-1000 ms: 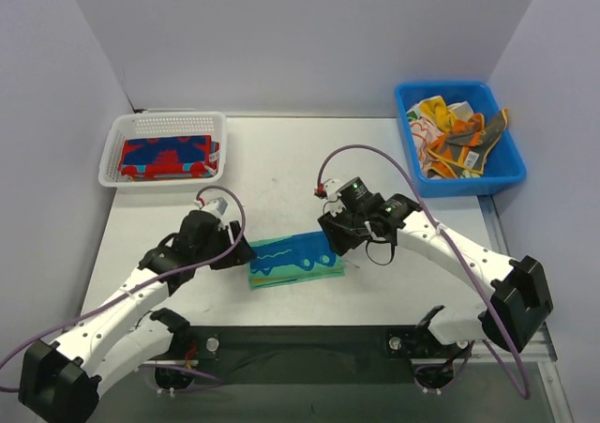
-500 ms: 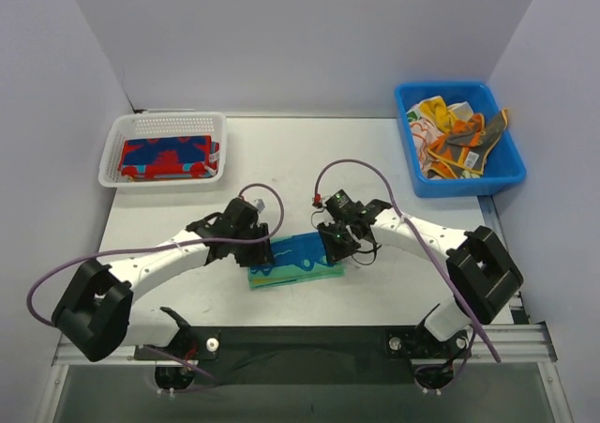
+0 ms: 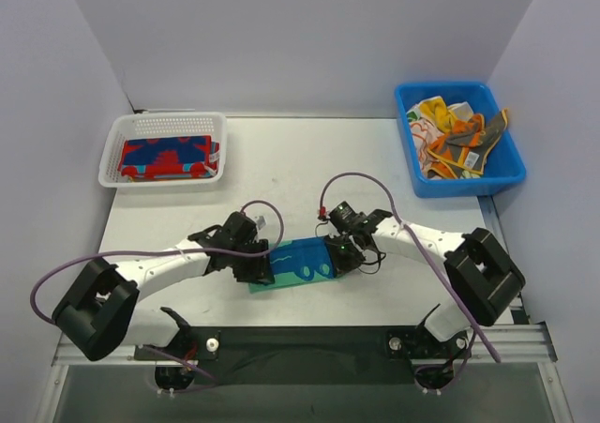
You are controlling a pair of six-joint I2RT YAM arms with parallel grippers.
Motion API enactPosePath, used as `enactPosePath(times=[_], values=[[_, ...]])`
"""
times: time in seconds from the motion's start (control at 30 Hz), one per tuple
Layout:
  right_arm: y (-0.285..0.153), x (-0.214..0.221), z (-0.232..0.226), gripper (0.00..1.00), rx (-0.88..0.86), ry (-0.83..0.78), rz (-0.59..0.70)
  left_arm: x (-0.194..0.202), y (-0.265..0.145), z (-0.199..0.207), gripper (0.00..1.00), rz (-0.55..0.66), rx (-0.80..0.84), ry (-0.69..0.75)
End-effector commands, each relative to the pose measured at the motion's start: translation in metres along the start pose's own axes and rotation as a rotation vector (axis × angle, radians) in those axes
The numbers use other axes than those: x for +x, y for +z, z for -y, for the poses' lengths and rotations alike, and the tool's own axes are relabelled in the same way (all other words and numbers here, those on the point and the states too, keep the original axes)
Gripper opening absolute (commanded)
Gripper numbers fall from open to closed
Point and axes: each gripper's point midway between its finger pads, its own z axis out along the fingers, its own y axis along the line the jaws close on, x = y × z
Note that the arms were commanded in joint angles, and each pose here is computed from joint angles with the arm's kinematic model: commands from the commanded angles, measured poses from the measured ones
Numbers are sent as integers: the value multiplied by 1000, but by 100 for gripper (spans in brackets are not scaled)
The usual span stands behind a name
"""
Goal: Fold and stack the towels
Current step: Fold the towel
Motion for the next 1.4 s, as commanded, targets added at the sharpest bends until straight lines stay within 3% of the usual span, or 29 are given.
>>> enactPosePath(times=[0.0,0.07,0.1,0.2,0.27,0.37,0.5,0.63,0.8,0.97,1.17,1.37], values=[[-30,-12,0,15,32,9,119,4,-14,-8,58,26,-35,11],[-46,-35,-8,24,11,38,231,-13,-31,7,63,125,14,19],[-59,-46,-14,39,-13,47,298,-23,-40,14,64,173,32,17],[-79,-80,-31,60,-105,142,488,-56,-65,32,64,354,87,-15],[-86,-107,-45,65,-205,206,630,-77,-75,41,60,468,126,-25],[-97,-141,-63,68,-336,236,796,-99,-75,47,49,563,154,-50],[-60,-152,-74,68,-432,263,799,-110,-50,44,40,584,166,-64],[-35,-157,-81,68,-523,277,838,-109,-12,19,34,529,111,-86],[13,-134,-43,68,-436,390,805,-79,25,-45,19,434,13,-255],[28,-129,11,68,-325,501,830,-83,38,-56,18,411,25,-297],[33,-151,43,69,-290,529,862,-148,35,-37,18,488,60,-239],[-3,-192,53,69,-310,482,943,-195,13,-10,27,563,156,-188]])
